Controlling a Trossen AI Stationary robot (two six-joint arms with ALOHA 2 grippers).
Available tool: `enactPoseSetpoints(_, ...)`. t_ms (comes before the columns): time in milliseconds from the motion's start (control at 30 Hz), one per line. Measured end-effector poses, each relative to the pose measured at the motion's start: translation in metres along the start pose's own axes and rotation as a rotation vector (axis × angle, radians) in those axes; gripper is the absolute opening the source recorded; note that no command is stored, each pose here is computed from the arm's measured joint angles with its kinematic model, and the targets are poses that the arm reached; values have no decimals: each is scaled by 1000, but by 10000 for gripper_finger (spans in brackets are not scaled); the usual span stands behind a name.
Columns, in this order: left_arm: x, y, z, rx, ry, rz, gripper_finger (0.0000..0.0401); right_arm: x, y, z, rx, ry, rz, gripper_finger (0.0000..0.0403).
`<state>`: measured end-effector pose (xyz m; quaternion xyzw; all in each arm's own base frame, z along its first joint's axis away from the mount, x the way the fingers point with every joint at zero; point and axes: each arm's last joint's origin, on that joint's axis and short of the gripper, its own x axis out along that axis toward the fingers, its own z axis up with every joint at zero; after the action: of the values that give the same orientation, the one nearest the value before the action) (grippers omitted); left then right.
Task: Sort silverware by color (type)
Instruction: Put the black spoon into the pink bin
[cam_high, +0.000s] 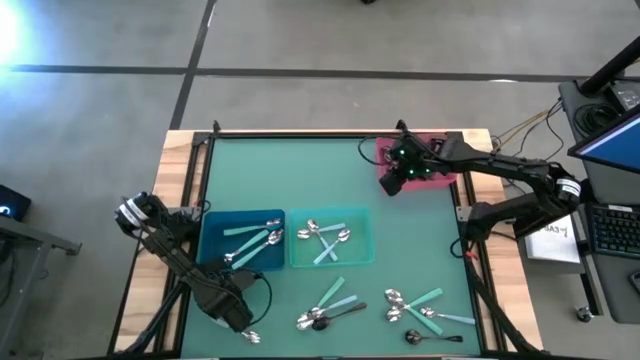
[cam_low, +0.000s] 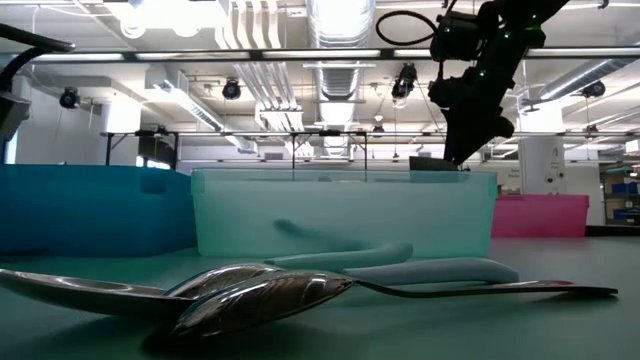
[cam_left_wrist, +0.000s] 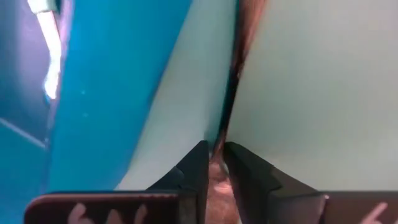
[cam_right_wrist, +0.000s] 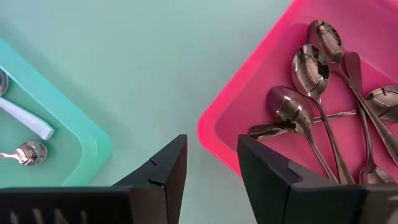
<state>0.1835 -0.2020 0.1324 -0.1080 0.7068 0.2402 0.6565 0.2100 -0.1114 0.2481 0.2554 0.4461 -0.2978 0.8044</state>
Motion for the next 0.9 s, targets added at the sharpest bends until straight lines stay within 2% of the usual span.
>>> enactPoseSetpoints(167, -5, -6, 1, -8, 3, -46, 29, 0, 0, 0, -1, -1, 0, 135)
enactPoseSetpoints(367, -22, -28, 3, 65, 26, -228, 10, 0, 0, 0, -4, 0, 0, 130)
enactPoseSetpoints(500, -35, -39, 4, 124, 1, -312, 8, 0, 0, 0, -14, 0, 0, 133)
enactPoseSetpoints(667, -44, -40, 7, 104, -57, -293, 17, 0, 0, 0, -22, 0, -1, 133)
enactPoseSetpoints(900, -52, -43, 9, 126, -106, -306, 66, 0, 0, 0, -28, 0, -1, 128)
